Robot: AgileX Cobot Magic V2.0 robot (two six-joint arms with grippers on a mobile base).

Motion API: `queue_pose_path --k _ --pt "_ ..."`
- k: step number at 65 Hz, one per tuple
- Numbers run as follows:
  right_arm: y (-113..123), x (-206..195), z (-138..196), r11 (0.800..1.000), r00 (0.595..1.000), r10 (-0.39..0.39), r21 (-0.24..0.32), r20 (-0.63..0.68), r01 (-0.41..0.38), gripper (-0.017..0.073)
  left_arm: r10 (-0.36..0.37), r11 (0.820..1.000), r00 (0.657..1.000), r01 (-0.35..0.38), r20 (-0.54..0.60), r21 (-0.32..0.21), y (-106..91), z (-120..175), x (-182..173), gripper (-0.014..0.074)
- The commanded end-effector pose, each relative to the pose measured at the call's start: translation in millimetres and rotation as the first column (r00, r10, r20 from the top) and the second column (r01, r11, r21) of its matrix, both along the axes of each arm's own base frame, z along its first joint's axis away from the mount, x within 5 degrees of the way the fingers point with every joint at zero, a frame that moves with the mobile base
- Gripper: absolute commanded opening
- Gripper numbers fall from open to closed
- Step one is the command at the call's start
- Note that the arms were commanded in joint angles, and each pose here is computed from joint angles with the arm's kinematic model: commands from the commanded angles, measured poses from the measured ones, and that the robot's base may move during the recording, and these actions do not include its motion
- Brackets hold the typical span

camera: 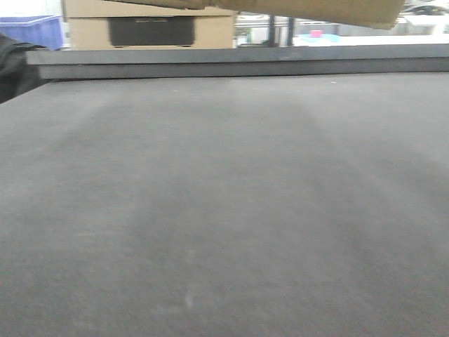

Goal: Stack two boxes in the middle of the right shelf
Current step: 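Hold the boxes with both grippers while driving toward the steel shelf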

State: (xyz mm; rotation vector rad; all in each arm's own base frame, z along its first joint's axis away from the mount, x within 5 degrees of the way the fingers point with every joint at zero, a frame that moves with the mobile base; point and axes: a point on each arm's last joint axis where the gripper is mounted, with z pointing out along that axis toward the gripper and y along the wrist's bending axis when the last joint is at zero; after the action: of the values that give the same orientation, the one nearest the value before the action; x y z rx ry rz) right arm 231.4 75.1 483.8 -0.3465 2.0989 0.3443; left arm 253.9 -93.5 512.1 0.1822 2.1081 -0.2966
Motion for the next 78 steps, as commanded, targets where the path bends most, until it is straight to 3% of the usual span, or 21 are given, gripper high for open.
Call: queue_pose_path --k 1,78 --pt "-3.1 -2.9 5.3 1.0 0.999 -0.002 -0.016 0.037 0.003 -0.0154 -0.008 0.998 0.992 0.016 0.126 -0.062 0.2 18.1 -5.2 -0.0111" --pt "-3.1 -2.9 5.3 1.0 0.999 -0.002 -0.016 0.037 0.003 -0.0154 -0.008 0.998 0.992 0.016 0.126 -0.062 0.2 18.1 -5.2 -0.0111"
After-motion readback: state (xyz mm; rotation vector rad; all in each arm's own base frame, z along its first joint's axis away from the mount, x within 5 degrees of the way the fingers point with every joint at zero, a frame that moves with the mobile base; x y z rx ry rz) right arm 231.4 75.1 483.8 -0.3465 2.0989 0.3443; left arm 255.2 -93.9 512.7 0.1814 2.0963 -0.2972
